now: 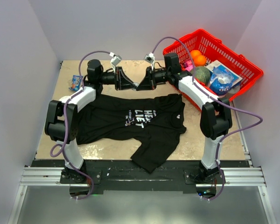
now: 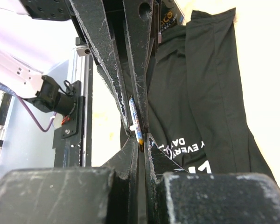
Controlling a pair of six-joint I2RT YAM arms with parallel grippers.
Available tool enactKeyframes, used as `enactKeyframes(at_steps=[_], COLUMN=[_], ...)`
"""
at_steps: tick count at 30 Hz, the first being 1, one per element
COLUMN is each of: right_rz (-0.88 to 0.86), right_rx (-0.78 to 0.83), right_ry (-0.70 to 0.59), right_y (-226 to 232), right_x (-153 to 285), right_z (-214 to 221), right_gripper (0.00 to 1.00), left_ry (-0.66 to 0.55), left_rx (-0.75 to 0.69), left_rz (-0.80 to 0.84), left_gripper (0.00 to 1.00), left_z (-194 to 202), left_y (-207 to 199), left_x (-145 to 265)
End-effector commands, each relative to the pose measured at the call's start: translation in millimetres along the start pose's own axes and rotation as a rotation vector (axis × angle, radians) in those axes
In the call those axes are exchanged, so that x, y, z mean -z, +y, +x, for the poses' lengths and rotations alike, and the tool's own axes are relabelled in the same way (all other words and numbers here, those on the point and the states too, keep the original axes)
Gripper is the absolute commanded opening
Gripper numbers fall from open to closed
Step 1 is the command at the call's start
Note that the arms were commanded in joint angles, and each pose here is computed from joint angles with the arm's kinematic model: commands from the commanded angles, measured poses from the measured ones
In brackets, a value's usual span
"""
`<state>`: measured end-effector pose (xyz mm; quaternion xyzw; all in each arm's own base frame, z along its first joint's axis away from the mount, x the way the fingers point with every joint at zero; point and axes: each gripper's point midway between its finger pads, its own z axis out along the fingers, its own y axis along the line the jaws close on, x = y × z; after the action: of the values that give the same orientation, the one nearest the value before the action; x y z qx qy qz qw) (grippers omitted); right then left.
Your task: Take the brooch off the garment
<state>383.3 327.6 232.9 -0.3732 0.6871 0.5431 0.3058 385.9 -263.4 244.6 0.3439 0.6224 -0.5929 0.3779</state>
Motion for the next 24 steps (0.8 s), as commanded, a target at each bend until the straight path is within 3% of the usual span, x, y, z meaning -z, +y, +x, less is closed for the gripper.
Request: enactKeyframes(at_steps=[1,19,24], right_rz=[0.013,0.012,0.009], right_rx=[0.049,0.049,0.041], right_ry=[-0.024,-0.025,-0.026], right_y=[6.7,6.2,6.9], right_x=[3.4,2.2,2.1], right_z=[-14.5,-14.4,-13.5], right_gripper=[0.00,0.00,0.00], left_ry=[0.012,0.022,0.010], left_rx=[-0.075,-0.025,-0.034], left_rz=[-0.020,-0.111,-0.139], left_gripper=[0.04,0.15,0.25], left_z=[-7.2,-5.2,-9.8], left_y=[3.3,18.7,20.3], left_x=[3.0,7.3,10.6])
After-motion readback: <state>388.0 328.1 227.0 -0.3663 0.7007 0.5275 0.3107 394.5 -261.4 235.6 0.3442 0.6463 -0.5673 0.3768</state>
